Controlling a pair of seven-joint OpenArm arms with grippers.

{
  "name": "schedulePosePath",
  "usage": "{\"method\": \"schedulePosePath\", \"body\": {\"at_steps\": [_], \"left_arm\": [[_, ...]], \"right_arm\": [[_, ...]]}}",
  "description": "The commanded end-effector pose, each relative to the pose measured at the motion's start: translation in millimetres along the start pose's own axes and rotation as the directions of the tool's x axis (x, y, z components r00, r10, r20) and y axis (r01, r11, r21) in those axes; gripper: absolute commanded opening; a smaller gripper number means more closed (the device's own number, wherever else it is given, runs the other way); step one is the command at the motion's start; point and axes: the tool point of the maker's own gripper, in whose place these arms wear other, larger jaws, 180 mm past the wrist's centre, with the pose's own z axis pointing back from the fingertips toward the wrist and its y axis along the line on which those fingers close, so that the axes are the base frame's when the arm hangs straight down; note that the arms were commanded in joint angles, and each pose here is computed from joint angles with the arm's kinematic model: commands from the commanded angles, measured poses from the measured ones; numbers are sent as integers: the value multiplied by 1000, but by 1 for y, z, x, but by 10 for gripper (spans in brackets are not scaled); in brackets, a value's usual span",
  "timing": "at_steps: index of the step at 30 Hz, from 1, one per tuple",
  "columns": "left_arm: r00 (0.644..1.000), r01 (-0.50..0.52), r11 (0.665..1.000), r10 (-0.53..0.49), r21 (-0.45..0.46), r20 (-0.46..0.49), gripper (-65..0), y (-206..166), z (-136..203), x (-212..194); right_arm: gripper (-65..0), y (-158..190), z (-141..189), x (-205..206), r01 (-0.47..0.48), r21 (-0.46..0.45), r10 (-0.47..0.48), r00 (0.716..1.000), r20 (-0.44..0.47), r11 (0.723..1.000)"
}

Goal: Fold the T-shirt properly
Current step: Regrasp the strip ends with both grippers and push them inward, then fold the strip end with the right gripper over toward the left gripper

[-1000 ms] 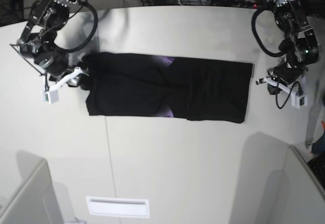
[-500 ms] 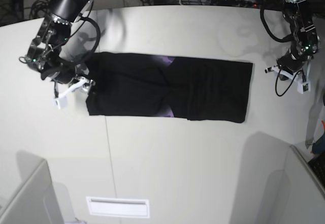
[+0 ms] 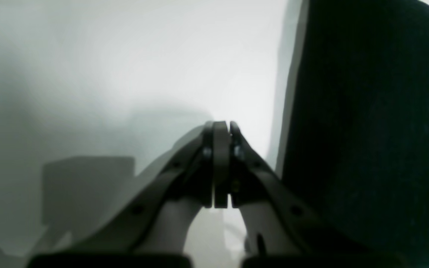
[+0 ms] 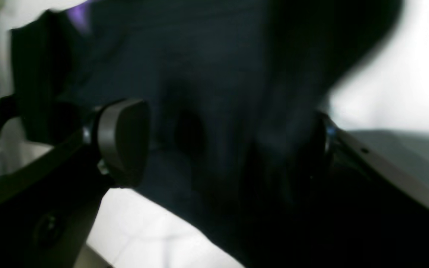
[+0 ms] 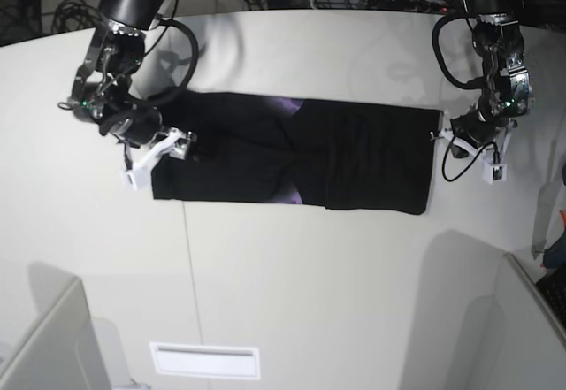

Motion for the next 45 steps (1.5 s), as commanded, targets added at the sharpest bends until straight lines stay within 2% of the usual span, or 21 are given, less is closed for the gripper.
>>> {"method": "schedulePosePath", "body": {"at_steps": [1,3,5,6,11,12,16,21,22,25,28,32,36,41,45], "left_arm": [[1000,2,1000,-2,1,29,-650,0,1,13],[1000,-15,1000,15,-8,20,-650,-4,-3,9],[1000,-17,1000,18,-13,9,-650,-7,-5,6],[1000,-7,1000,7,-24,4,-650,-12,-8,5],[998,40,997,-44,-70,-51,-650,-36,-19,-10],[996,57,994,-63,-88,-57,-650,-45,-22,-10],[993,68,988,-81,-138,-90,-650,-72,-33,-20],[995,36,981,-53,-193,-83,-650,-103,-39,-17],[995,30,979,-48,-202,-85,-650,-109,-40,-19],[991,71,968,-97,-242,-96,-650,-129,-40,-26],[987,92,962,-122,-259,-101,-650,-138,-40,-29],[987,90,963,-120,-253,-104,-650,-135,-40,-30],[987,93,964,-122,-249,-107,-650,-133,-40,-32],[983,115,969,-143,-219,-113,-650,-113,-37,-32],[982,147,966,-168,-214,-86,-650,-110,-29,-27]], "right_arm": [[-135,-7,3,-1,-10,-31,9,1000,-22,999],[-138,-7,2,-1,-9,-31,8,1000,-20,999],[-183,-8,3,1,-5,-36,5,1000,-14,999],[-242,-9,4,2,-6,-39,6,1000,-11,999],[-635,-22,3,8,-2,-57,3,1000,25,998],[-650,-26,4,10,0,-64,2,999,34,998],[-650,-34,9,21,-8,-90,14,998,62,996],[-650,-38,26,41,-91,-161,106,991,87,983],[-650,-34,31,48,-119,-175,138,985,100,977],[-650,-7,27,51,-250,-177,263,963,54,952],[-650,17,26,53,-357,-187,367,930,22,915],[-650,60,16,49,-373,-148,381,924,34,916],[-650,97,6,38,-416,-95,420,907,27,904],[-650,137,-8,25,-372,-19,372,927,38,928],[-650,164,-16,16,-394,39,393,919,33,918]]}}
